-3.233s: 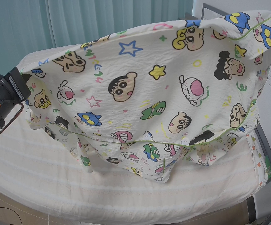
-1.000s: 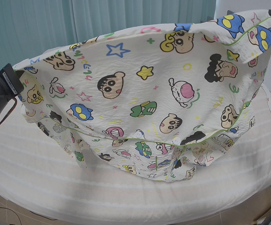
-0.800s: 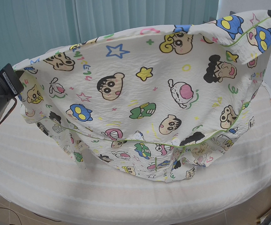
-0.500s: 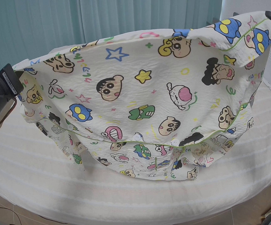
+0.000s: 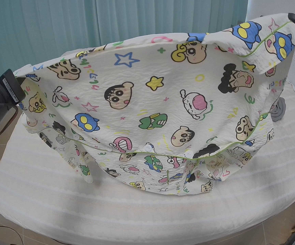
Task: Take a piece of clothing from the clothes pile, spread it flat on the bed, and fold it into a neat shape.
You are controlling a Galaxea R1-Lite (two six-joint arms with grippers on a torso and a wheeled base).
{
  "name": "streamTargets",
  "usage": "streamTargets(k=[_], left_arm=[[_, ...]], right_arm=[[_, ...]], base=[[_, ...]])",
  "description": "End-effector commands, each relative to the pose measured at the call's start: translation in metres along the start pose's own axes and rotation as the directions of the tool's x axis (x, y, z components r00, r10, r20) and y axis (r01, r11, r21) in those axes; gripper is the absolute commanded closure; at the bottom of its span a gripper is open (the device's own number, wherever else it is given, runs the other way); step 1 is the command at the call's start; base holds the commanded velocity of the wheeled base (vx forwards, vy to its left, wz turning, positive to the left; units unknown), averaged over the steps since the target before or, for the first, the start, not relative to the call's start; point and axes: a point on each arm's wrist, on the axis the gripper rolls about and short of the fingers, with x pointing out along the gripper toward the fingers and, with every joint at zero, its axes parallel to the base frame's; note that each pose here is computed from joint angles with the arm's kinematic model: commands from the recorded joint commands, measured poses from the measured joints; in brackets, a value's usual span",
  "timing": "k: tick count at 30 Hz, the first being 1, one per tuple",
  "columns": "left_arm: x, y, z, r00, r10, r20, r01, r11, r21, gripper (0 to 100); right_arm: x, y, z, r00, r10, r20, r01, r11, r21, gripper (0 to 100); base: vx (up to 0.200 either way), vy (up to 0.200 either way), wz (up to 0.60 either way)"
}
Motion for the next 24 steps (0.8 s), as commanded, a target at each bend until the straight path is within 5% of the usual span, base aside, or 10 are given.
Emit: streamTargets(k=[1, 15, 24], left_arm=[[0.000, 0.000, -0.001, 1.000, 0.002, -0.003, -0.002, 1.000, 0.001, 100], [-0.012, 0.003, -0.005, 1.000, -0.013, -0.014, 0.013, 1.000, -0.001, 100], [-0.021, 0.006, -0.005, 1.000, -0.016, -0.009, 0.016, 1.000, -0.003, 100]], right_arm=[[0.000, 0.000, -0.001, 1.000, 0.000, -0.002, 0.000, 1.000, 0.002, 100], [-0.018, 0.008, -0.010, 1.000, 0.024, -0.011, -0.024, 1.000, 0.005, 100], [-0.035, 0.021, -0.009, 0.996, 0.084, -0.004, -0.084, 0.996, -0.008, 100]], base=[[0.000, 0.000, 0.00], [0.000, 0.000, 0.00], [-0.200, 0.000, 0.00]])
